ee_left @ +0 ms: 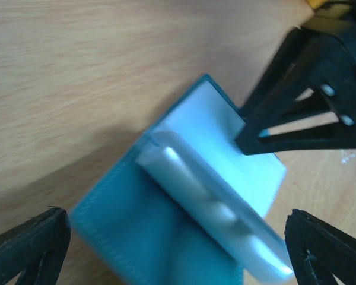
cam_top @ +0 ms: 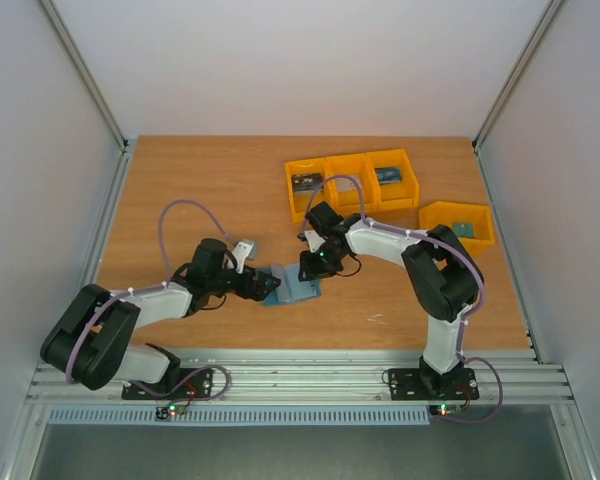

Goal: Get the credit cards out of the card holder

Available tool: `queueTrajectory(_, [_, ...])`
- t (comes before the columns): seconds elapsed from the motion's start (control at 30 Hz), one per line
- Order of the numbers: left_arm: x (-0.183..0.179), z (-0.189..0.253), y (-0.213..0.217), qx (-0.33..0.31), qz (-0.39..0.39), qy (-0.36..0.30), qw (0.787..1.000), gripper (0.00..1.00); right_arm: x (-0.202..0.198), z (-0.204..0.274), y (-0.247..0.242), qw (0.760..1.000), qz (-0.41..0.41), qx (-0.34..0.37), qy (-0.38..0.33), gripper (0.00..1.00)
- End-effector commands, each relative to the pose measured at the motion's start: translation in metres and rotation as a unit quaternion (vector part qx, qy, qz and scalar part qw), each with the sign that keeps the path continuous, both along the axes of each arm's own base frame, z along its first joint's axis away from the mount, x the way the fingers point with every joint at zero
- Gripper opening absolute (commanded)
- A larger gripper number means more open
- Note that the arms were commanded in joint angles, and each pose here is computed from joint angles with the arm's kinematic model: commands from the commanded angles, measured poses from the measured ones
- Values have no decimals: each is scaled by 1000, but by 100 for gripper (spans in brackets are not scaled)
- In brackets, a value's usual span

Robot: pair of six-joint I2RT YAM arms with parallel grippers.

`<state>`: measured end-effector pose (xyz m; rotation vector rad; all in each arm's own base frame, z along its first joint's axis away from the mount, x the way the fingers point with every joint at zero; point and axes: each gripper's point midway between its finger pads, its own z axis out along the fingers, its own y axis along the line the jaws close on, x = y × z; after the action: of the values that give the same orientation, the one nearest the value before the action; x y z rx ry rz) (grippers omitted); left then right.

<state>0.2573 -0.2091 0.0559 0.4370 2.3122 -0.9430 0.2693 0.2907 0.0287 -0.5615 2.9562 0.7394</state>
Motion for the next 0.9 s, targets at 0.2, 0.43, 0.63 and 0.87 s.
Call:
queueTrajectory(0.2, [-4, 15, -34, 8, -85, -93, 992, 98, -8, 14, 37, 994, 24, 100, 38, 24])
queueTrajectory(0.43, [4, 9, -27, 31, -59, -105, 992, 59, -9, 41, 60, 982, 37, 178, 46, 23])
queueTrajectory(0.63, [5, 10, -23, 36, -48, -121, 991, 19, -13, 53, 57, 982, 64, 175, 34, 23])
queueTrajectory(0.87, [20, 48, -14, 55, -28, -220, 973, 0, -2, 121, 35, 975, 108, 182, -61, 30])
